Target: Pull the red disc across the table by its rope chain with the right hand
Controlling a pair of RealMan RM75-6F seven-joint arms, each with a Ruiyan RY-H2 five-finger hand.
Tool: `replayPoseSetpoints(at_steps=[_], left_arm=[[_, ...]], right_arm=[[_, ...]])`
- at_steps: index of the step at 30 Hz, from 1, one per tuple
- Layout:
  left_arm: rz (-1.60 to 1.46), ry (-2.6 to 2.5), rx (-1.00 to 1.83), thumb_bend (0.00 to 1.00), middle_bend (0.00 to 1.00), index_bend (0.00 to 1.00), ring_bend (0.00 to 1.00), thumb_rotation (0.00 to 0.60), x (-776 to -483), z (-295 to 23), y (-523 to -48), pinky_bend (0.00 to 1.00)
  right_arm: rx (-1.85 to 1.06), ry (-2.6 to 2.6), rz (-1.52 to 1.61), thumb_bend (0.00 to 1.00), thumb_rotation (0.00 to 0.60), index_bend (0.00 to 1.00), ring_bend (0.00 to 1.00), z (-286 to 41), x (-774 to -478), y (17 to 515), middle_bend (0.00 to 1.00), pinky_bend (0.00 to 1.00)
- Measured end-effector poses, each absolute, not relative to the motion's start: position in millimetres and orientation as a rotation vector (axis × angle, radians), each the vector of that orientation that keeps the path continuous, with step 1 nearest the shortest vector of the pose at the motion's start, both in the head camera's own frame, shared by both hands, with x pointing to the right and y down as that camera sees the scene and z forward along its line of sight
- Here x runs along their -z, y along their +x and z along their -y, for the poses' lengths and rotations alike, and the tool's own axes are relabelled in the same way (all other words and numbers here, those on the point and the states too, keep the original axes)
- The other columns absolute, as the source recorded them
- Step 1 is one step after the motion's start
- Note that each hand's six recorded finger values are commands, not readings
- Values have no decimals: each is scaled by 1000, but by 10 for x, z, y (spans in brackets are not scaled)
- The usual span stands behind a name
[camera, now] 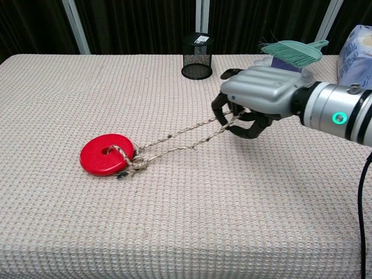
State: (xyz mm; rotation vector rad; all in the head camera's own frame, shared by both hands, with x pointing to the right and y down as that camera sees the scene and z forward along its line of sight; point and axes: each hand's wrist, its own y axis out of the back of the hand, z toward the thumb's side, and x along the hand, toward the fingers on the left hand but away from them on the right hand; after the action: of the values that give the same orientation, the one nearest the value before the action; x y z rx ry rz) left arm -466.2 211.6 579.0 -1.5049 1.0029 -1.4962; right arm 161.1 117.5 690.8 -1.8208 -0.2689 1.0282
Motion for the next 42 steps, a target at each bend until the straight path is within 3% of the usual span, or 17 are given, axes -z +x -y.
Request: replayPoseSetpoints(at_steps=[16, 28, 34, 42], left_arm=[[-989, -1517, 1497, 0, 101, 128, 39, 600, -5824, -2109, -4615, 133], [-972, -1527, 1490, 0, 100, 128, 39, 600, -5841, -2089, -4553, 134], [-964, -1531, 1489, 0, 101, 128, 39, 600, -5849, -2082, -4523, 133], [-968, -1527, 1494, 0, 101, 128, 39, 600, -5845, -2088, -4536, 133]], right_arm=[[-1397, -1651, 588, 479, 600, 1000, 389, -811, -6642, 3413, 959, 0], [-1610, -1443, 928, 478, 600, 1000, 400, -975, -6066, 4825, 962, 0], [-1647, -1398, 965, 479, 600, 1000, 399, -1074, -5953, 5103, 962, 0], [-1564, -1447, 953, 480, 600, 1000, 399, -954, -6007, 4823, 962, 0]])
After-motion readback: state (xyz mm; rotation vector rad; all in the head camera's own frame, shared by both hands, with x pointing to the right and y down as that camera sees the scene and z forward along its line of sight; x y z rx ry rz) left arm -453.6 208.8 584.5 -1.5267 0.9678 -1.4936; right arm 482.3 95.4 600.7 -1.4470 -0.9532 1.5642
